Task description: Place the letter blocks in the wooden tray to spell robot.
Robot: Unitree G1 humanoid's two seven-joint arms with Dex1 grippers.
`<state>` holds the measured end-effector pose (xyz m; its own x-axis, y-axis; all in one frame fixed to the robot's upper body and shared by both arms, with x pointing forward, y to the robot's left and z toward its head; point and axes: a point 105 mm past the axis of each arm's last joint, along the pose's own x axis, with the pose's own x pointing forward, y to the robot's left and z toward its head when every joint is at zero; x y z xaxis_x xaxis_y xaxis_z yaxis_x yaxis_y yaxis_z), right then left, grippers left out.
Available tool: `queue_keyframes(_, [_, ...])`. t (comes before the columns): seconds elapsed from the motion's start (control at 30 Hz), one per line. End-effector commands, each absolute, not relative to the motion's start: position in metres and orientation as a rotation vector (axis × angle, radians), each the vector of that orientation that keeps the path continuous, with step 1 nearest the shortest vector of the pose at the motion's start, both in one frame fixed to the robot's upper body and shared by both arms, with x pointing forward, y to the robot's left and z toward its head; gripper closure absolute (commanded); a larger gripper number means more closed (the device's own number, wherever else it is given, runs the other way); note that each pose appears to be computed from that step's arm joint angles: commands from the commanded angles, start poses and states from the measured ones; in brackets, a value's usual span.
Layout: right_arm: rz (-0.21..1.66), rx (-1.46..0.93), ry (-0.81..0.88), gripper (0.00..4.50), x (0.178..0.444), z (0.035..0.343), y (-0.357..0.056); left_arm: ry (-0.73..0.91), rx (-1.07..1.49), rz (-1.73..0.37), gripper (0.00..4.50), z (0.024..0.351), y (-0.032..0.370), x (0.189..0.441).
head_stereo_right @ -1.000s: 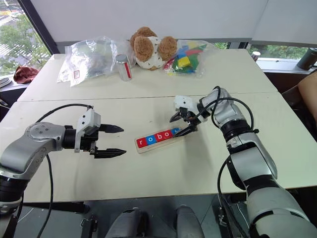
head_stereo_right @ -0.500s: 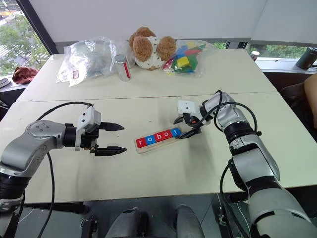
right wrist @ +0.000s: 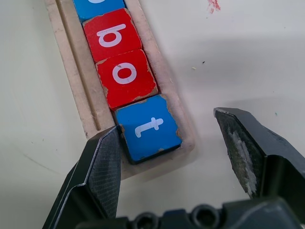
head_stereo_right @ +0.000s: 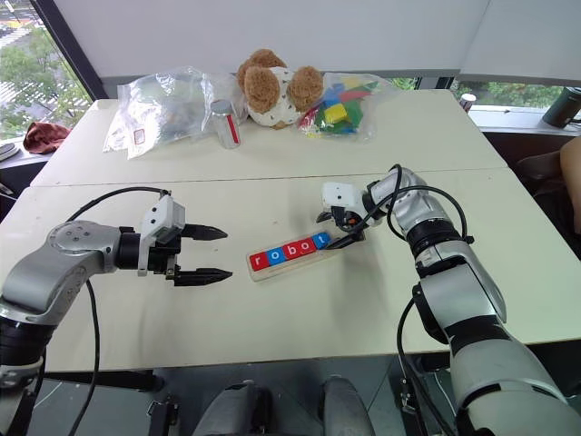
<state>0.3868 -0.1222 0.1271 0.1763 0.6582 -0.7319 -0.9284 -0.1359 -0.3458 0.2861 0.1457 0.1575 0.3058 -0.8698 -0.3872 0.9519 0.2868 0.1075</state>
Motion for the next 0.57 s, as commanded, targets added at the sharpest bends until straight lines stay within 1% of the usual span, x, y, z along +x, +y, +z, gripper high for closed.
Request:
queue_keyframes(0.03, [1.448,-0.968,0.325,1.12,0.383,0.142,-0.124,0.241,0.366,-1.237,0.00,0.166,0.146,0.284])
queue_keyframes(0.1, [1.470,-0.971,0.312,1.12,0.376,0.150,-0.133,0.248,0.353,-1.228,0.00,0.166,0.150,0.281])
queue_keyframes(0.2, [1.427,-0.941,0.247,1.12,0.366,0.171,-0.143,0.244,0.313,-1.170,0.00,0.168,0.162,0.280])
queue_keyframes(0.27, [1.341,-0.884,0.206,1.12,0.361,0.186,-0.150,0.264,0.307,-1.111,0.00,0.163,0.176,0.280])
queue_keyframes(0.33, [1.239,-0.818,0.207,1.12,0.352,0.193,-0.162,0.294,0.282,-1.068,0.00,0.157,0.187,0.276])
queue_keyframes(0.47, [1.043,-0.531,0.255,1.12,0.329,0.188,-0.184,0.317,0.211,-0.986,0.00,0.148,0.203,0.269])
queue_keyframes(0.57, [0.866,-0.313,0.236,1.12,0.314,0.178,-0.201,0.309,0.161,-0.928,0.00,0.142,0.209,0.268])
